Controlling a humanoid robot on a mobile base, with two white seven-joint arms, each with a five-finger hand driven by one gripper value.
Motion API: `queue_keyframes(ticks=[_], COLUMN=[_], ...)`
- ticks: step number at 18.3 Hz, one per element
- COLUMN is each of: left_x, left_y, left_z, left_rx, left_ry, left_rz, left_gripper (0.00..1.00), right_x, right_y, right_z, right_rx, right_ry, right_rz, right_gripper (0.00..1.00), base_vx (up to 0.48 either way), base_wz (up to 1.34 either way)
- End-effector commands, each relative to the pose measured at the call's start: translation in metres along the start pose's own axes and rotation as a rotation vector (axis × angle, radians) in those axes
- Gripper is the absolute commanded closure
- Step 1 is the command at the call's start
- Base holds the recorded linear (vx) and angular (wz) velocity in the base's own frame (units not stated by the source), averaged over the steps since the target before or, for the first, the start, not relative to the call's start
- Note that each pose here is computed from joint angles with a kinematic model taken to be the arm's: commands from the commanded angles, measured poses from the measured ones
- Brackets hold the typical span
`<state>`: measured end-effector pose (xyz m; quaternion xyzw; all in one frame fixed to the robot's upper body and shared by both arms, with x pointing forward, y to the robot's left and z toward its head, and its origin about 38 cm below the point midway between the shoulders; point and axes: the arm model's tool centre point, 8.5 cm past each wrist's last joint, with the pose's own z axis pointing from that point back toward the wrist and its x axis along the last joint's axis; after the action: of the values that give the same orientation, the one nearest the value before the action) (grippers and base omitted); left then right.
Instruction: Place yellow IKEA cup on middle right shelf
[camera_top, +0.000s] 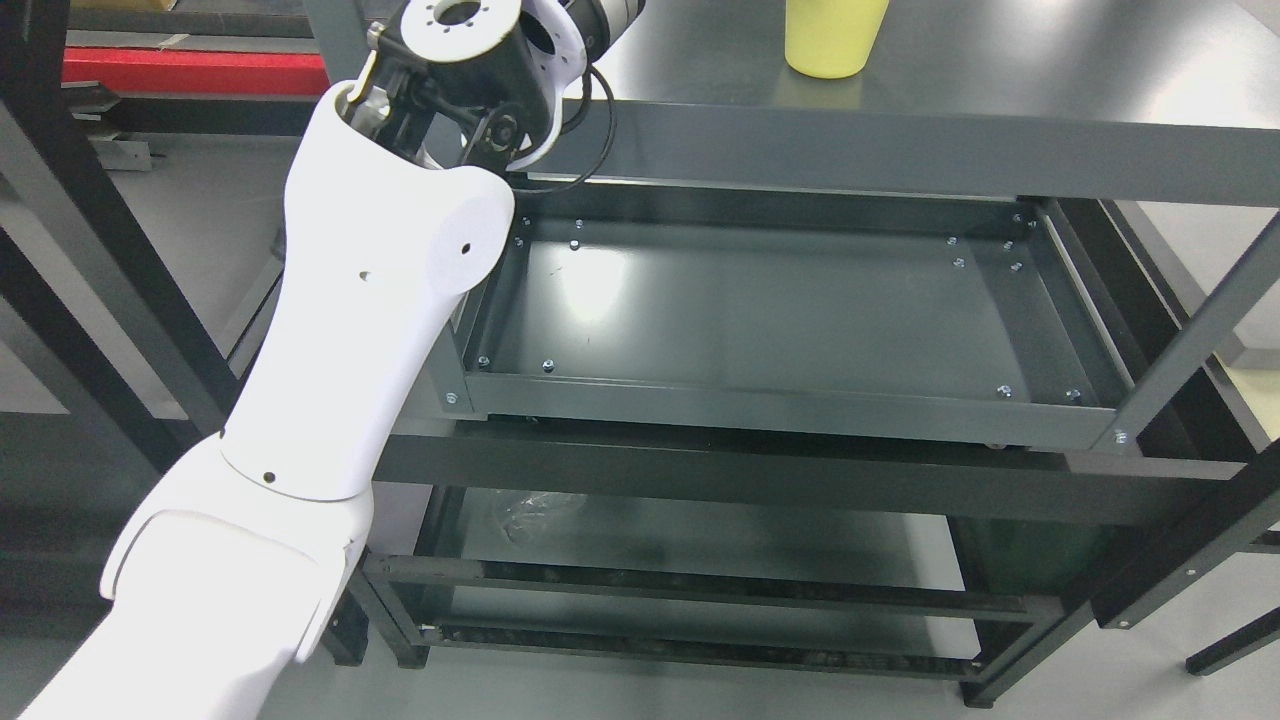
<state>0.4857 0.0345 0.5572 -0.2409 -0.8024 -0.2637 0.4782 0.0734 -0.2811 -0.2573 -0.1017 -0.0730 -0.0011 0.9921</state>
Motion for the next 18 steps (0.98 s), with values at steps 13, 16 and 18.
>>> queue_keyframes(ticks=[13,16,18], left_x=[-0.081,-0.159,-0.200], left_y=[-0.125,-0.159,-0.175], left_z=[0.075,0.106,0.129], left_rx=[-0.954,-0.997,-0.986], left_ry=[0.249,0.386,0.448], left_rz=[0.116,0.252,0.332], left_gripper=[0.06,0.05,0.04], right_x=[-0.009,-0.009,-0.009], right_y=[-0.010,-0.010,-0.010], right_z=[-0.001,-0.001,-0.001], right_rx=[-0.012,-0.012,-0.012], right_ry=[0.015,0.015,0.015], right_rz=[-0.003,-0.003,-0.003], right_gripper=[0.01,0.01,0.01], base_vx=[0.000,0.000,0.000], base_wz=[0.00,0.00,0.00])
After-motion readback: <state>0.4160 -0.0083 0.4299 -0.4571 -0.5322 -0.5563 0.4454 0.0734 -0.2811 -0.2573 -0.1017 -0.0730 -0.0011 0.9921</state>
